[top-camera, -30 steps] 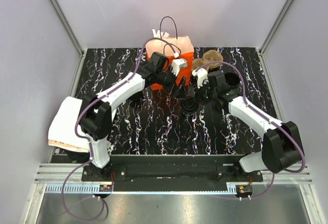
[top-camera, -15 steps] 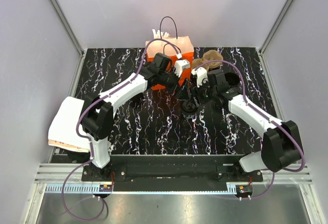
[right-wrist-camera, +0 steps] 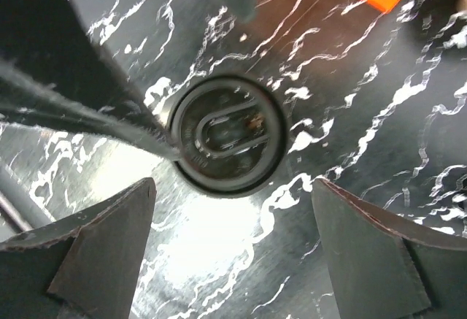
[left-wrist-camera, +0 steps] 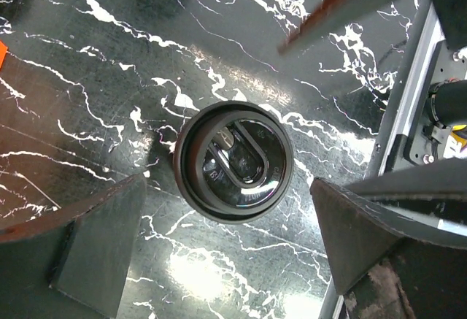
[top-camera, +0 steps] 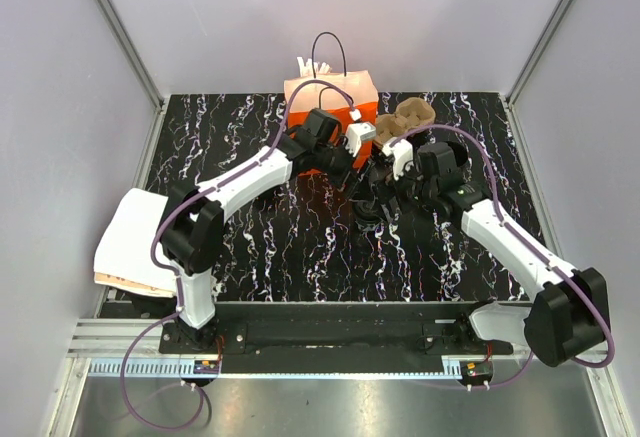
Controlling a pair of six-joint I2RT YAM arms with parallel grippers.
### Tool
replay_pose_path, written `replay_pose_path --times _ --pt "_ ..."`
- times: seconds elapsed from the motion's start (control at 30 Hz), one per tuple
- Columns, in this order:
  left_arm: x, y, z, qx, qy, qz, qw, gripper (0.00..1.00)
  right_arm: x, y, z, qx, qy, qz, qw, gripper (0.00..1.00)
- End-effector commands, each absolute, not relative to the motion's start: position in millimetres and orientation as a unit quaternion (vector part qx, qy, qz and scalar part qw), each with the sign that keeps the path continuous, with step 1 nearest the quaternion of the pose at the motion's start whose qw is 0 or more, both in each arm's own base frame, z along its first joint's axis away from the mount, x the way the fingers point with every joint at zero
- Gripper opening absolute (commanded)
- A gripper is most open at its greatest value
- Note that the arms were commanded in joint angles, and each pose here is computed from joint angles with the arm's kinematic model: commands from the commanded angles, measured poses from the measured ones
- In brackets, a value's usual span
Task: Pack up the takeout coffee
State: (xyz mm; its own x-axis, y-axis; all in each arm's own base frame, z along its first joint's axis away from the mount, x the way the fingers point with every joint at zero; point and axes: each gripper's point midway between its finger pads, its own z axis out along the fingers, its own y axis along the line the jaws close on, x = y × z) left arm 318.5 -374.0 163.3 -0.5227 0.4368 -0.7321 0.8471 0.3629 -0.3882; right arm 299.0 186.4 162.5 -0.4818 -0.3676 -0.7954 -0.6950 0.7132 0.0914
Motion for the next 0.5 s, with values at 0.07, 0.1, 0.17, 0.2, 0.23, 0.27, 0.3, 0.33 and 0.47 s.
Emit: replay_pose_path --times 0.07,0.1,0.17,0.2,0.23,0.27,0.3,0.33,0.47 --pt "328.4 -386.2 160.5 0.422 0.77 -0.377 0.294 0.99 281.8 187.2 150.1 -0.356 0.825 0.219 0.38 0.88" --pt "328.4 -386.9 159.2 0.422 0.771 -0.376 0.293 0.99 281.6 186.1 147.7 -0.358 0.826 0.217 0.378 0.87" --pt "328.2 -388.2 156.1 0.425 0.77 -0.375 0.293 0.99 279.9 184.5 143.0 -0.359 0.828 0.215 0.374 0.81" --pt "328.7 -387.1 151.2 0.423 0.774 -0.373 0.289 0.99 279.5 184.6 141.9 -0.36 0.828 0.216 0.372 0.8" --pt "328.3 -387.9 150.4 0.425 0.773 -0.373 0.288 0.99 278.7 185.4 139.1 -0.361 0.829 0.218 0.368 0.78" --pt "327.4 -388.9 148.8 0.426 0.773 -0.373 0.287 0.99 279.4 185.1 138.4 -0.36 0.83 0.217 0.367 0.77" --pt "327.3 -388.8 145.3 0.426 0.775 -0.372 0.283 0.99 279.9 185.4 138.0 -0.36 0.83 0.218 0.367 0.76" --pt "327.5 -389.0 144.3 0.426 0.775 -0.372 0.283 0.99 279.9 185.6 134.9 -0.36 0.831 0.219 0.364 0.74" --pt "326.4 -389.8 140.2 0.427 0.775 -0.373 0.279 0.99 281.0 186.6 128.9 -0.354 0.833 0.222 0.362 0.7"
